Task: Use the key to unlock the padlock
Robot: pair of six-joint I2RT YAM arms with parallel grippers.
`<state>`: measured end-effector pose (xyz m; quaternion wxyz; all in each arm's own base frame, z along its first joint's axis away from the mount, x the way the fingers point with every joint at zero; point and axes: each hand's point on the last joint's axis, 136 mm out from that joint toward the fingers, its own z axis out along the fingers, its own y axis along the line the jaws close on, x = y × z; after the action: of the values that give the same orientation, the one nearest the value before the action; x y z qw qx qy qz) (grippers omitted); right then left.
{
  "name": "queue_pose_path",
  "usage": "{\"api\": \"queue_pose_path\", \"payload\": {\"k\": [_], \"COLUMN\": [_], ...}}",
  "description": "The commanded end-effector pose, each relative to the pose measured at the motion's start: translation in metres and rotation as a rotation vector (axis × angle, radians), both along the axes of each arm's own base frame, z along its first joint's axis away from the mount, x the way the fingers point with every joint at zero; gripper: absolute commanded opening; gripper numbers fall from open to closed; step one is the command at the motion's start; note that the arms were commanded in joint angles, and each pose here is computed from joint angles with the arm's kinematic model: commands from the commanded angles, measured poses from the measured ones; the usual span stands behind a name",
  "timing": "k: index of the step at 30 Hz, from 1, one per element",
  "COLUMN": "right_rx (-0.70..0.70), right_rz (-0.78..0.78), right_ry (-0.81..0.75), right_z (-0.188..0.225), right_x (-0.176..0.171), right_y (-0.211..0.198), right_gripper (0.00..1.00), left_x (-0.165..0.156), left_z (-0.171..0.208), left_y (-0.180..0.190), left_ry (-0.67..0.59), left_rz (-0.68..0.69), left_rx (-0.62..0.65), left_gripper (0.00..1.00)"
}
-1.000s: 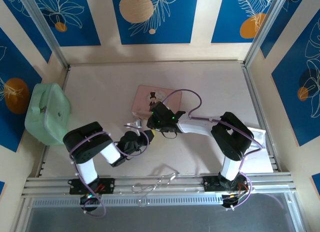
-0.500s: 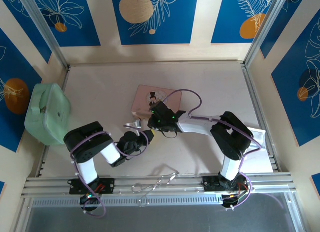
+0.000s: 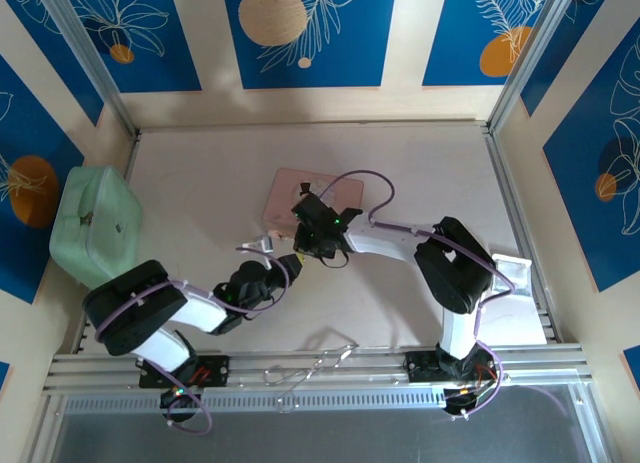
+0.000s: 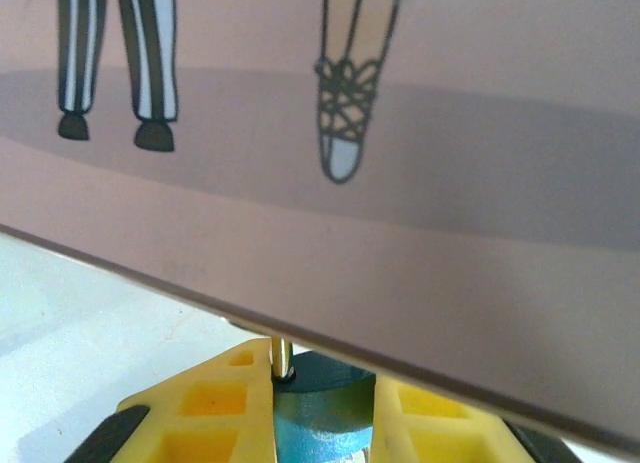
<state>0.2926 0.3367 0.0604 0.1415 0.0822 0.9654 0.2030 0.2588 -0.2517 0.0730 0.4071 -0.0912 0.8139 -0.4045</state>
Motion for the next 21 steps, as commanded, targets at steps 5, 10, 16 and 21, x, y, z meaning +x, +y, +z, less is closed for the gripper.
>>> {"api": "queue_pose_path", "payload": {"k": [5,10,16,21], "right_rx": [-0.057,-0.058,-0.058,-0.062], "right_rz": [-0.006,-0.003,-0.001,-0.007], "right_ry": [0.106,0.128,0.144,0.168], "right_z": [-0.004,-0.005,-0.005,-0.005], "right_x": [-0.013,-0.015,-0.017,-0.020], "right_y": [-0.003,-0.001,0.001,0.000], "right_gripper": [0.00,0.00,0.00,0.00], "left_x": [0.006,0.008,0.012,0.016], "left_z": [-0.011,-0.008,-0.005,-0.005], "left_y": [-0.013,-0.015,-0.020,-0.020], "left_ry": [0.011,-0.005,-0.017,-0.023], "left_rz": [-0.033,-0.036,-0.040,-0.029], "left_rx": [0.003,0.006,0.007,0.014], "left_gripper": [0.31,0.27,0.26,0.23]}}
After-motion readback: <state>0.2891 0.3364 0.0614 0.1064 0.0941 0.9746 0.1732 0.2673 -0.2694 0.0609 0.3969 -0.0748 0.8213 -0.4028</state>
